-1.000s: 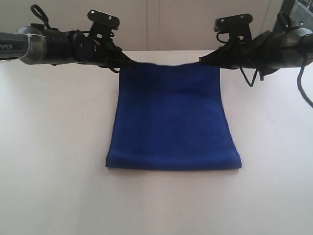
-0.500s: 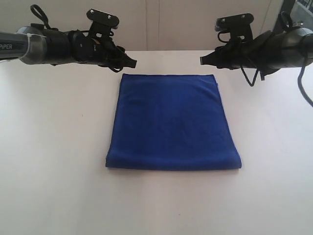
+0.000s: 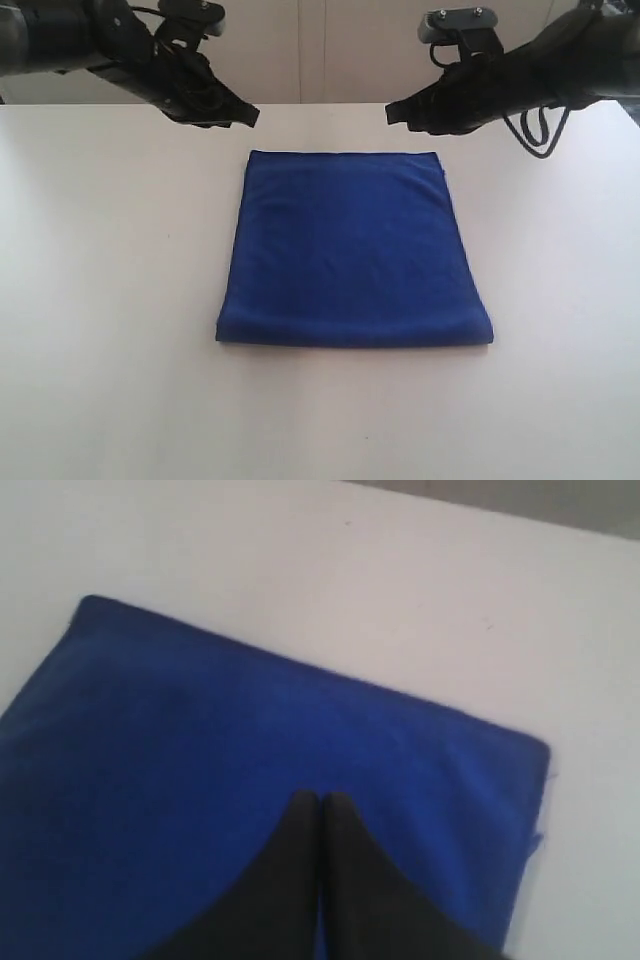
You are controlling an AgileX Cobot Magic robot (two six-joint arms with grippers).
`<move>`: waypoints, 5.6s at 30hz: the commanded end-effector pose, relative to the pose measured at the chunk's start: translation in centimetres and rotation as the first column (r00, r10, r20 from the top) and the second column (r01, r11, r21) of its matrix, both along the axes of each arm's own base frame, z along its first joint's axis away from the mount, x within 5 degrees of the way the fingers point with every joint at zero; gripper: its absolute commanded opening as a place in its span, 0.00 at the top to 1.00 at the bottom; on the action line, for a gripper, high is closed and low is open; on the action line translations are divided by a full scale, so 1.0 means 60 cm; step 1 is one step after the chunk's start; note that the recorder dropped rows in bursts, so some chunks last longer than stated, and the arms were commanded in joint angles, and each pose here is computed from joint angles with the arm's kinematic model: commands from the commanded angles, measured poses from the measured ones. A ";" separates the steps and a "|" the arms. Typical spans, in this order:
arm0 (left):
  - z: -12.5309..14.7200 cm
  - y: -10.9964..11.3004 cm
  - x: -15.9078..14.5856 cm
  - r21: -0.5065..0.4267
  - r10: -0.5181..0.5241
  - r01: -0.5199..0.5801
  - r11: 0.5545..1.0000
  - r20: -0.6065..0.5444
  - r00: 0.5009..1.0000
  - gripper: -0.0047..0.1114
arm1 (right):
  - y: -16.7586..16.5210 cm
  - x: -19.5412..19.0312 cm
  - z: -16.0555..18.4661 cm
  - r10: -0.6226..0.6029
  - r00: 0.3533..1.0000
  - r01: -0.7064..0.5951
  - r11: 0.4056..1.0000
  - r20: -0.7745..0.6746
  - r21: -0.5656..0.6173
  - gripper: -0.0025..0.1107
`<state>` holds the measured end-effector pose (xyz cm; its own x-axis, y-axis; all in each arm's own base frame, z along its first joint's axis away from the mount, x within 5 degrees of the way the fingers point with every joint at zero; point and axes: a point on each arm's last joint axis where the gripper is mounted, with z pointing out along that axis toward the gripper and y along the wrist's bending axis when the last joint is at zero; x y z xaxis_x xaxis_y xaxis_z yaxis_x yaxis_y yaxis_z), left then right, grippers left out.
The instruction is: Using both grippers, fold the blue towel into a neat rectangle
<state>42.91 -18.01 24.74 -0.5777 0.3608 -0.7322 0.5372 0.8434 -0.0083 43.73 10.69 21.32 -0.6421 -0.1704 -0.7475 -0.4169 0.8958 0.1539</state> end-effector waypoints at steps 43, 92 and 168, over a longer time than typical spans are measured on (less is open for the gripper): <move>-0.158 -0.052 -0.259 0.094 -0.150 0.215 0.972 -0.454 0.878 0.96 | 0.054 -0.273 -0.126 0.043 0.911 -0.106 0.985 -0.409 -0.133 0.98; -0.161 -0.045 -0.263 0.122 -0.169 0.257 0.959 -0.482 0.860 0.96 | -0.039 -0.258 -0.135 -0.147 0.861 0.012 0.963 -0.488 -0.269 0.98; -0.169 -0.046 -0.279 0.255 -0.717 0.823 0.507 -0.405 0.567 0.64 | -0.005 -0.282 -0.123 0.608 0.629 -0.756 0.333 -0.484 -0.563 0.63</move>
